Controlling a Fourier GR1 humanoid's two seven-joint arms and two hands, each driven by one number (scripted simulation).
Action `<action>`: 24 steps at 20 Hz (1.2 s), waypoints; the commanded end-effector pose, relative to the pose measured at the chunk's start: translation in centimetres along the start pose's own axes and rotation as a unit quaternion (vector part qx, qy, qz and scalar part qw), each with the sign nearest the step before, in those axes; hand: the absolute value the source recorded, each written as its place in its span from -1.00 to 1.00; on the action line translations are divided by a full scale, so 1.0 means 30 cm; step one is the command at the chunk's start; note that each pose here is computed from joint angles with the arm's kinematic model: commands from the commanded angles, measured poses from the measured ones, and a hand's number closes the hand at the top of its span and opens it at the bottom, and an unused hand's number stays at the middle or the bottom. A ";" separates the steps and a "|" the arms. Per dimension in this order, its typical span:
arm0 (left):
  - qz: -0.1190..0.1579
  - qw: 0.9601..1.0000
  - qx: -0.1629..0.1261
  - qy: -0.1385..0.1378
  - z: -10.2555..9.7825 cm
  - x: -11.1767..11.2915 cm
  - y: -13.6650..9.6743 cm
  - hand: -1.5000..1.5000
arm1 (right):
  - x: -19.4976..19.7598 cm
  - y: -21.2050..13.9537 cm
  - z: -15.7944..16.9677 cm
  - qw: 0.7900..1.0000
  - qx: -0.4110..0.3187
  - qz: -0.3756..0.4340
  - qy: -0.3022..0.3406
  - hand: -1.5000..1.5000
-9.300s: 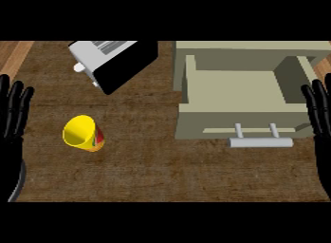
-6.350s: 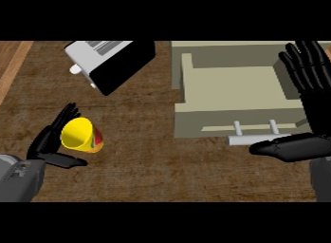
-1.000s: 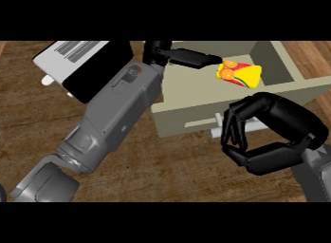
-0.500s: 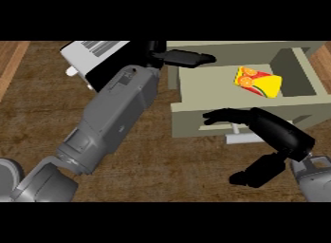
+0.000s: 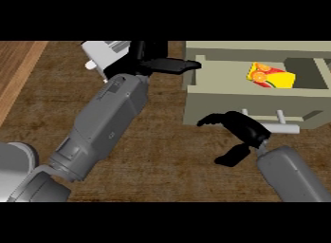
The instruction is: Pick up the cup, place it into the drawer and close the drawer
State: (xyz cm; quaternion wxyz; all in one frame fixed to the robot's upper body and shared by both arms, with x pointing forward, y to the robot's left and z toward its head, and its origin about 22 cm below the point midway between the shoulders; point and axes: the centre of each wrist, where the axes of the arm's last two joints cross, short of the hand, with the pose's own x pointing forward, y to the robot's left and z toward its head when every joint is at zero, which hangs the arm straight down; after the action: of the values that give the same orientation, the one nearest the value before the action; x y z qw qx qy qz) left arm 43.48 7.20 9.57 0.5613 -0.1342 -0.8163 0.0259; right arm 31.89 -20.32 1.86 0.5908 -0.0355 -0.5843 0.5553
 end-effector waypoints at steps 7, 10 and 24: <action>0.025 1.000 -0.005 0.001 0.074 -0.015 0.154 -1.00 | -0.201 -0.107 -0.095 0.997 -0.073 -0.021 0.008 1.00; 0.029 1.000 0.002 0.008 0.089 -0.019 0.203 -1.00 | -0.196 -0.232 -0.101 0.992 -0.123 -0.015 0.012 1.00; 0.036 0.999 -0.033 0.010 0.114 0.009 0.271 -1.00 | -0.167 -0.542 -0.021 0.969 -0.241 -0.060 0.013 1.00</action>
State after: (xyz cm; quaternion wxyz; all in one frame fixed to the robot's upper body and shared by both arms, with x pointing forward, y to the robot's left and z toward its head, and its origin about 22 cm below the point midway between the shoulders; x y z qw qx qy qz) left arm 41.89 15.27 6.87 0.5650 -0.1746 -0.8061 0.0196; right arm 40.90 -27.12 2.68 0.6247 -0.0433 -0.6604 0.4144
